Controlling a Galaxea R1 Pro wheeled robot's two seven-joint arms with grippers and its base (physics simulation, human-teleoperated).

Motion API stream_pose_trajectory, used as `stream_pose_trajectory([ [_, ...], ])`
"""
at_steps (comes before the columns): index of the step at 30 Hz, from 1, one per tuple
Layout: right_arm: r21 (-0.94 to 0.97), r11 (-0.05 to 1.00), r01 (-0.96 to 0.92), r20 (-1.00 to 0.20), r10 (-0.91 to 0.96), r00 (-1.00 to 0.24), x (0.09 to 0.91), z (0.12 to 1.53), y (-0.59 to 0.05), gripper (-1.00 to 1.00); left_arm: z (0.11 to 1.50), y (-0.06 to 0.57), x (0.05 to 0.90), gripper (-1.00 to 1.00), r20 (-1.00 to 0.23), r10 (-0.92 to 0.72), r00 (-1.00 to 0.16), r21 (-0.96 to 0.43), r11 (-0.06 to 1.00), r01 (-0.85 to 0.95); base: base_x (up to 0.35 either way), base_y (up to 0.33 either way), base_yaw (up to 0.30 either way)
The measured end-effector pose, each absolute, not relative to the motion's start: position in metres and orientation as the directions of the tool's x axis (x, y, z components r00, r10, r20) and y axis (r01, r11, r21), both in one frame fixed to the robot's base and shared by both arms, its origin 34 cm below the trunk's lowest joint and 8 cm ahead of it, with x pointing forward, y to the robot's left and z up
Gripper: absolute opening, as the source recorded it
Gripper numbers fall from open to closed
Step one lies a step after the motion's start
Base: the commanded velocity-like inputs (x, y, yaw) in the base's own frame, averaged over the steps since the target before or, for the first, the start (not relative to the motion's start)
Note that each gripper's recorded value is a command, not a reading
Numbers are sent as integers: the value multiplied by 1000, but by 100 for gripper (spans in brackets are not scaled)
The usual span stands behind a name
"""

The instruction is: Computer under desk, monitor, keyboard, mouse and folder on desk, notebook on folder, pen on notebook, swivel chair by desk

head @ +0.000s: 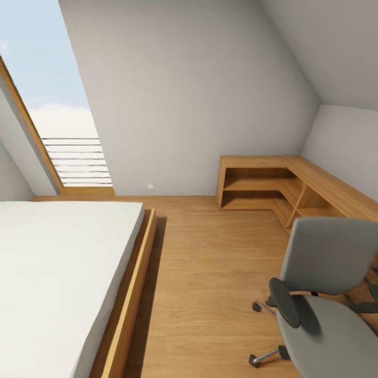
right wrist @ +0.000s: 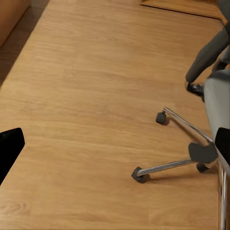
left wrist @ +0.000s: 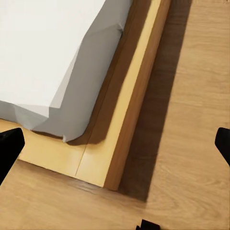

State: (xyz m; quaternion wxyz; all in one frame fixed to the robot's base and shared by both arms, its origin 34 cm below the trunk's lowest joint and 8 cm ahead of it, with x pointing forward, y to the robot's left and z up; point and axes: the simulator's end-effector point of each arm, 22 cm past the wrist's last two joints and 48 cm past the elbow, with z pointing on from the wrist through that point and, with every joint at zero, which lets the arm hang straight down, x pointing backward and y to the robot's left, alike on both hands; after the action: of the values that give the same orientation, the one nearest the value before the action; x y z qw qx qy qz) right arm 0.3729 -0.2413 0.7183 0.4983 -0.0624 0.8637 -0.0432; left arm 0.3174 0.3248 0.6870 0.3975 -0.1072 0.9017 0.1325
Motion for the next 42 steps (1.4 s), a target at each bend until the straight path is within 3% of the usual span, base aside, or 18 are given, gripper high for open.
stream_pose_trajectory([
  [17,-141,988,-64,-854,-154,-496,373,718,-244,100,687,323,318,100,-745,-87,-662,152,943,-296,185,0,2],
  [42,-140,988,-70,-849,-156,-504,372,716,-243,100,686,321,317,100,-743,-89,-664,149,944,-293,323,37,0],
])
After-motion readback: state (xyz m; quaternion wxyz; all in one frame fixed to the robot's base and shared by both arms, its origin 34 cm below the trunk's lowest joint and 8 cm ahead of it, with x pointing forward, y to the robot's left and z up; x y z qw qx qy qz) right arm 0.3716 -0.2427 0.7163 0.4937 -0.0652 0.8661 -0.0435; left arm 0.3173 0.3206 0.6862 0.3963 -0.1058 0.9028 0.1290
